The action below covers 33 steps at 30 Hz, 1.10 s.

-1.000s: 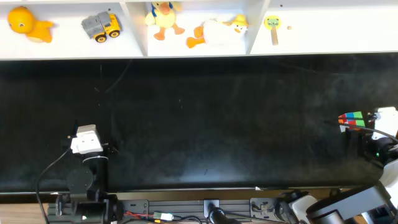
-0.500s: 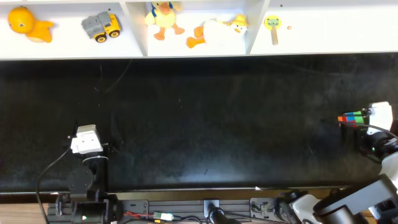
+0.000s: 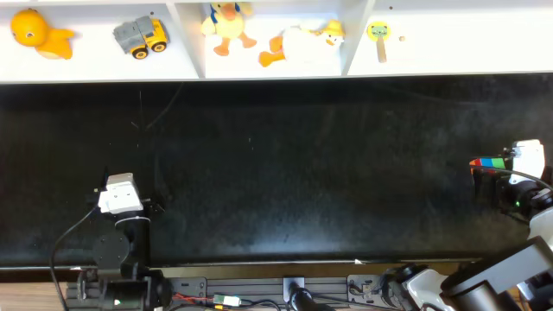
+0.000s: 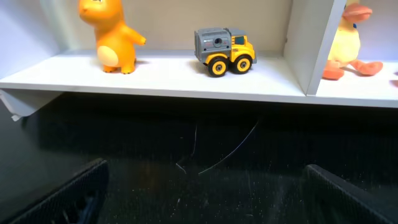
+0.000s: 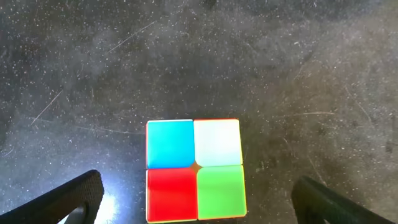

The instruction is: Store Toys

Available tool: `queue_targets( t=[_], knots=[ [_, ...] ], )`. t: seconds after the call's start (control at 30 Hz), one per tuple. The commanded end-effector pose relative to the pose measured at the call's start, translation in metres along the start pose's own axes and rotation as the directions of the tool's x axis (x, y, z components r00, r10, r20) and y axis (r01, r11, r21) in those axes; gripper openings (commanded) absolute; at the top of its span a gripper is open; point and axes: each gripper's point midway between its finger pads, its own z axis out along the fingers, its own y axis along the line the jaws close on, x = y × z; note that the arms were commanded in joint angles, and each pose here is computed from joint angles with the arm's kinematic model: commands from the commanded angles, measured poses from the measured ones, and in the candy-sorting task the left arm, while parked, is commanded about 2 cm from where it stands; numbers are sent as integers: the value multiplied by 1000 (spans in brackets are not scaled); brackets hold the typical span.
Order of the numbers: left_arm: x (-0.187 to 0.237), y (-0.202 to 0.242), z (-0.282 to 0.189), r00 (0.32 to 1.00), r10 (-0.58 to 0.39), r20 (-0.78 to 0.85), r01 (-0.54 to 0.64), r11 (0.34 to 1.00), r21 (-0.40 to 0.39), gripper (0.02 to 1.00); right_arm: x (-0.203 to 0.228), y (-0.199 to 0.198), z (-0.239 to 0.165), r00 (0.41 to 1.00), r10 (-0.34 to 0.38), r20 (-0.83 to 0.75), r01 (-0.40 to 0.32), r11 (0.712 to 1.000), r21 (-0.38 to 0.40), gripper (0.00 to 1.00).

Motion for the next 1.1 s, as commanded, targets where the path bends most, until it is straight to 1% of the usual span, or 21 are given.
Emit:
queue_targets(
  t=[0.03,0.23,0.47,0.87,0.93,1.0,1.1],
  knots=[
    [-1,0,0,1000,18,11,-18,1000,-3,998,4,6,6,1000,19,-7,-20,999,-27,978],
    [-1,0,0,1000,18,11,-18,1000,-3,998,11,8,11,999,30,-34,-31,999,-41,980],
    [-1,0,0,1000,18,11,-18,1000,-3,998,11,17,21,998,17,-56,-21,997,-70,969],
    [-1,0,0,1000,18,11,-18,1000,-3,998,15,15,22,995,18,-94,-23,999,-48,752],
    [-1,0,0,1000,18,11,-18,1000,-3,998,15,14,22,995,28,-94,-32,999,-43,728],
    [-1,0,0,1000,18,11,-18,1000,-3,998,15,10,22,994,52,-100,-55,998,-24,704],
    [-1,0,0,1000,18,11,-18,1000,-3,998,14,9,22,993,64,-97,-66,998,-18,682]
  ],
)
